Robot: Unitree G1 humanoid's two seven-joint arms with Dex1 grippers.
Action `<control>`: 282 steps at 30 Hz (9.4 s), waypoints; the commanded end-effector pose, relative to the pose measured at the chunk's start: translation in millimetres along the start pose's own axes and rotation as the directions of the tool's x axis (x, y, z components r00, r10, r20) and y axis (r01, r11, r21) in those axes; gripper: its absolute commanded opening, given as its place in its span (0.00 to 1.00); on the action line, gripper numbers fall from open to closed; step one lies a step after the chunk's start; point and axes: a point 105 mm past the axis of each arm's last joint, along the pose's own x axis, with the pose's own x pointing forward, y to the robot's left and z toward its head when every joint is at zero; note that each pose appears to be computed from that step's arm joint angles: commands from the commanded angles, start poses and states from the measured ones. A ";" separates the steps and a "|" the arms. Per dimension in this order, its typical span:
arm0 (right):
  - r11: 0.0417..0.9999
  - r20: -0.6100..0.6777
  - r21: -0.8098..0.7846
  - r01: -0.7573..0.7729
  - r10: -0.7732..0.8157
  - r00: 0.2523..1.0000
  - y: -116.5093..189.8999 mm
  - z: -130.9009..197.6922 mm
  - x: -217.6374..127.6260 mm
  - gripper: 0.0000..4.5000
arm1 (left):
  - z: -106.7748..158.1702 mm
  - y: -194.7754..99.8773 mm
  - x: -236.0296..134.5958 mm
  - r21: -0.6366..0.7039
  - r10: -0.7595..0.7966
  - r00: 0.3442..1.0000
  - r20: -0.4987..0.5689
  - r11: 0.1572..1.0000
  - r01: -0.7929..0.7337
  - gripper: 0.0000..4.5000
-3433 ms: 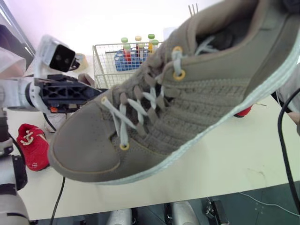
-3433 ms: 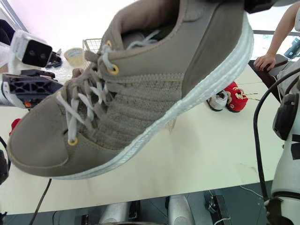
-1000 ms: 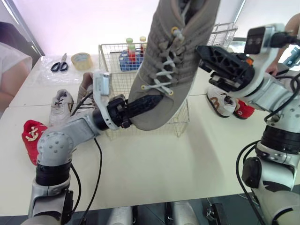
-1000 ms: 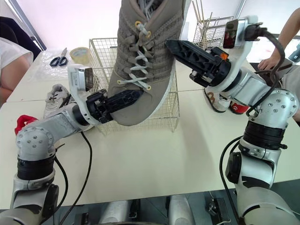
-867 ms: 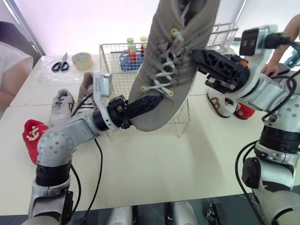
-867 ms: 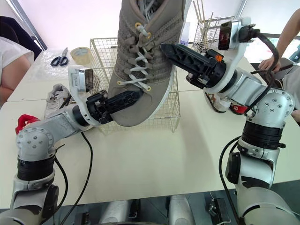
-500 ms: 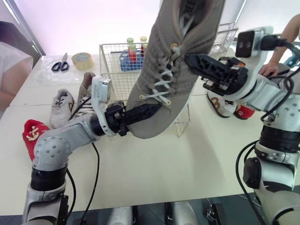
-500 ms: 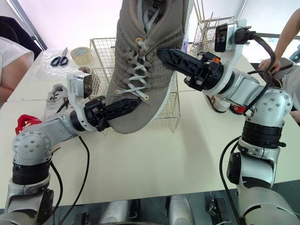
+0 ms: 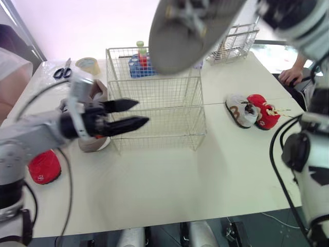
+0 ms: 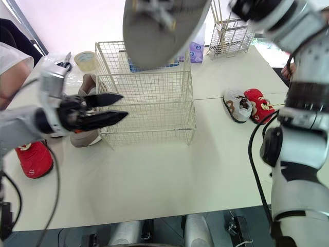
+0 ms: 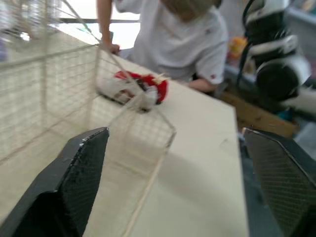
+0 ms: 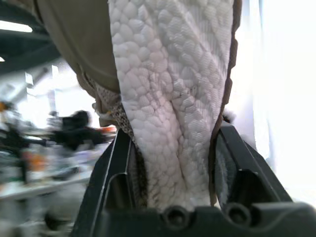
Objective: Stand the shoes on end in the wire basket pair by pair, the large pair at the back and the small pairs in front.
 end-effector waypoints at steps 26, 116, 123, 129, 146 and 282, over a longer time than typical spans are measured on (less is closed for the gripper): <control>0.985 -0.376 -0.113 0.130 -0.164 0.912 -49.7 -151.4 -8.1 0.33 | -11.7 -11.2 -38.2 -0.084 0.123 0.992 0.029 0.989 -0.121 0.98; 0.954 -0.495 0.154 -0.258 0.300 0.815 105.6 -137.8 -17.1 1.00 | 33.4 193.5 -96.7 -0.166 0.642 0.711 0.287 0.764 -0.623 0.32; 0.953 -0.494 0.145 -0.266 0.303 0.815 101.3 -141.4 -14.6 1.00 | -33.7 193.5 -87.6 -0.223 0.590 0.807 0.019 0.789 -0.572 0.82; 0.924 -0.514 0.210 -0.318 0.381 0.768 115.3 -115.5 -26.1 1.00 | -64.3 207.5 -83.6 -0.231 0.610 0.781 -0.135 0.747 -0.623 0.99; 0.960 -0.788 -0.029 -0.277 0.149 0.597 110.2 -105.1 -22.4 1.00 | -103.1 210.0 -66.7 -0.244 0.588 0.753 -0.294 0.716 -0.654 0.99; 0.355 -0.414 -0.407 0.842 -0.893 0.177 21.1 -202.7 -289.1 1.00 | -84.3 -97.3 29.0 -0.104 -0.102 0.993 -0.067 0.990 0.094 0.95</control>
